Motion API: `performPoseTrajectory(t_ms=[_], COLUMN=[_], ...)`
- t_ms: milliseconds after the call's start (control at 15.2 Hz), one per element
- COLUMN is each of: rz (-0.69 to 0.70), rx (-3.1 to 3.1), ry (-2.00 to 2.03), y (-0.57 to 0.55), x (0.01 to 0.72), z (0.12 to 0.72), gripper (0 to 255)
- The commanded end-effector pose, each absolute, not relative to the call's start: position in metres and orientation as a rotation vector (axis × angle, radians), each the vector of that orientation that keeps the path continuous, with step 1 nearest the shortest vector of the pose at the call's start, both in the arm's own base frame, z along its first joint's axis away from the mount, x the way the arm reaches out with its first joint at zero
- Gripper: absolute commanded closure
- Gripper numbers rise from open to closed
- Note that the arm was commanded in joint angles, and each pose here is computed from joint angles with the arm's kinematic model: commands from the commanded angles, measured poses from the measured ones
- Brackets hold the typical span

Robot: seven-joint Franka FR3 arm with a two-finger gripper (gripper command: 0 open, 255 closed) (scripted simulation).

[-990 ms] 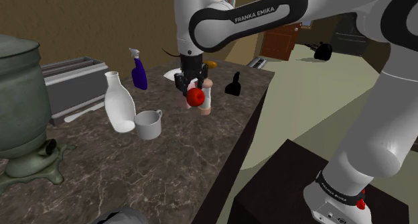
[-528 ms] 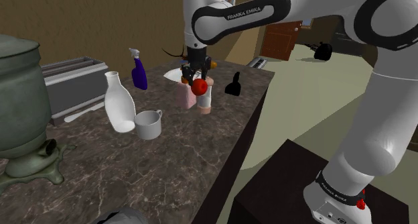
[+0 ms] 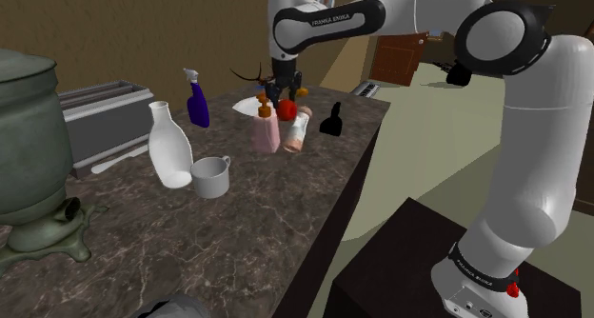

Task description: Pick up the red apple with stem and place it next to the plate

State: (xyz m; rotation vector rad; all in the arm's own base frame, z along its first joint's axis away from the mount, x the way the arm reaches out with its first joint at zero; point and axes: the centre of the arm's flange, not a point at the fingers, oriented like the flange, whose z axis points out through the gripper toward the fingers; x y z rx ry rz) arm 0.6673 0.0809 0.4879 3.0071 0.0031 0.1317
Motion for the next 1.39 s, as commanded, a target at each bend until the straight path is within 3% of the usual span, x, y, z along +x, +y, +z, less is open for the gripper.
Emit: performPoseTrajectory(t_ms=[0, 594, 1320], rz=[0.131, 0.131, 0.131], rx=[3.007, 3.007, 3.007], ry=[0.004, 0.004, 0.004], y=[0.061, -0.034, -0.034], x=[0.683, 0.764, 0.764], z=[0.487, 0.487, 0.429], gripper=[255, 255, 255])
